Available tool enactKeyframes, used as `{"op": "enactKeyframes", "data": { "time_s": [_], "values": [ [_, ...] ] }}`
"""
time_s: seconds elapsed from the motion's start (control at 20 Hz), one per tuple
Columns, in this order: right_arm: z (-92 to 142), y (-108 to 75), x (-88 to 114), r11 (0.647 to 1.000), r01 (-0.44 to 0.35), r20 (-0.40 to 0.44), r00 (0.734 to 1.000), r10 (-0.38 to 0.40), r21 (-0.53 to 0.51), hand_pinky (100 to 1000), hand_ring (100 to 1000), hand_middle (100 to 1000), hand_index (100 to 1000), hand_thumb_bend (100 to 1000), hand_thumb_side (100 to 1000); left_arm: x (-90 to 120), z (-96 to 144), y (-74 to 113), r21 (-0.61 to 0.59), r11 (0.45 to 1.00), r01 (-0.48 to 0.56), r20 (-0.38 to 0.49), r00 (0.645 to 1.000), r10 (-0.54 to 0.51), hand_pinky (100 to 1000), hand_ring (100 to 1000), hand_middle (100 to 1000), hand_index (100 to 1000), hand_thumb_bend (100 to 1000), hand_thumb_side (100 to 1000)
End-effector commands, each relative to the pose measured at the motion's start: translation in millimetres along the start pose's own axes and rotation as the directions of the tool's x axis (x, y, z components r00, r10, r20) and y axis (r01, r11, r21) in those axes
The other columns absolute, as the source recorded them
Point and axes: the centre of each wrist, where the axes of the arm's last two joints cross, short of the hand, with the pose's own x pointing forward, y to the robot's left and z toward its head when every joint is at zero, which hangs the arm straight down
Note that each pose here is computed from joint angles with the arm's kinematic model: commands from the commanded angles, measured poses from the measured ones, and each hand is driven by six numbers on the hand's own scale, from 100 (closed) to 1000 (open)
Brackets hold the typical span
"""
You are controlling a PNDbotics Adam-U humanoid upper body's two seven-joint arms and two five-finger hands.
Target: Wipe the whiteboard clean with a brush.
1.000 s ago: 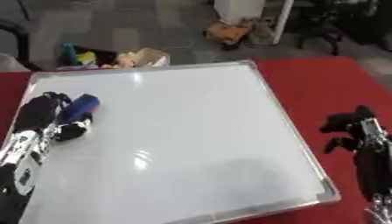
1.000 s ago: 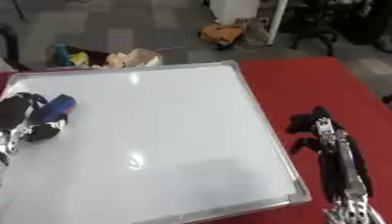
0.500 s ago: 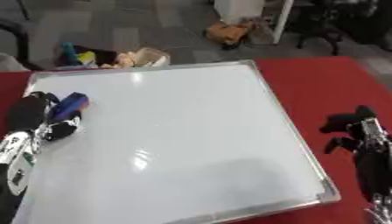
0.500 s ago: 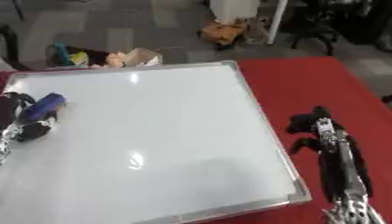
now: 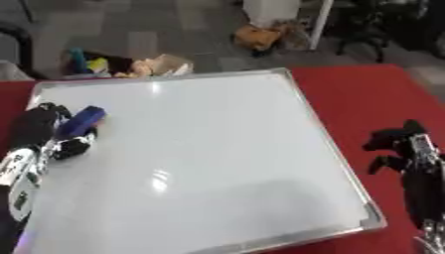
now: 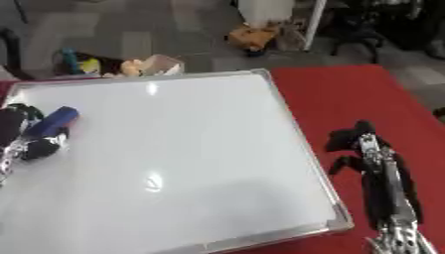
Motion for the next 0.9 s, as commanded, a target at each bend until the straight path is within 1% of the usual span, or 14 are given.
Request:
{"op": "enactKeyframes", "data": {
  "time_s": [0.05,0.3,0.45,0.65,0.9],
  "values": [
    [-2.4,-2.2,7.0,1.0,-0.005,0.028,1.0,0.004,0.006,327,582,502,605,100,957,20.5,-1.6,8.2,0.012,1.0,0.007,0.077,0.997,-0.008,532,729,635,649,408,554],
    [-2.7,-1.8,7.3,1.0,-0.002,0.029,1.0,0.002,0.009,327,582,502,605,100,956,50.6,-0.2,9.6,0.006,1.0,0.015,0.182,0.983,-0.016,531,725,634,651,403,555],
    [-2.8,-1.6,7.4,1.0,-0.001,0.028,1.0,0.001,0.011,327,582,502,605,100,956,60.5,1.2,8.3,0.001,1.0,0.027,0.22,0.975,-0.027,531,724,635,652,403,557],
    [-2.9,-1.5,7.5,1.0,-0.001,0.028,1.0,0.0,0.011,327,582,502,605,100,957,65.1,3.6,0.5,-0.016,0.999,0.051,0.239,0.97,-0.045,535,718,638,658,398,556],
    [-2.9,-1.5,7.4,1.0,-0.001,0.027,1.0,0.0,0.011,327,582,502,605,100,956,57.4,2.8,-4.0,-0.002,0.997,0.083,0.208,0.975,-0.081,535,707,639,665,391,546]
  ]
}}
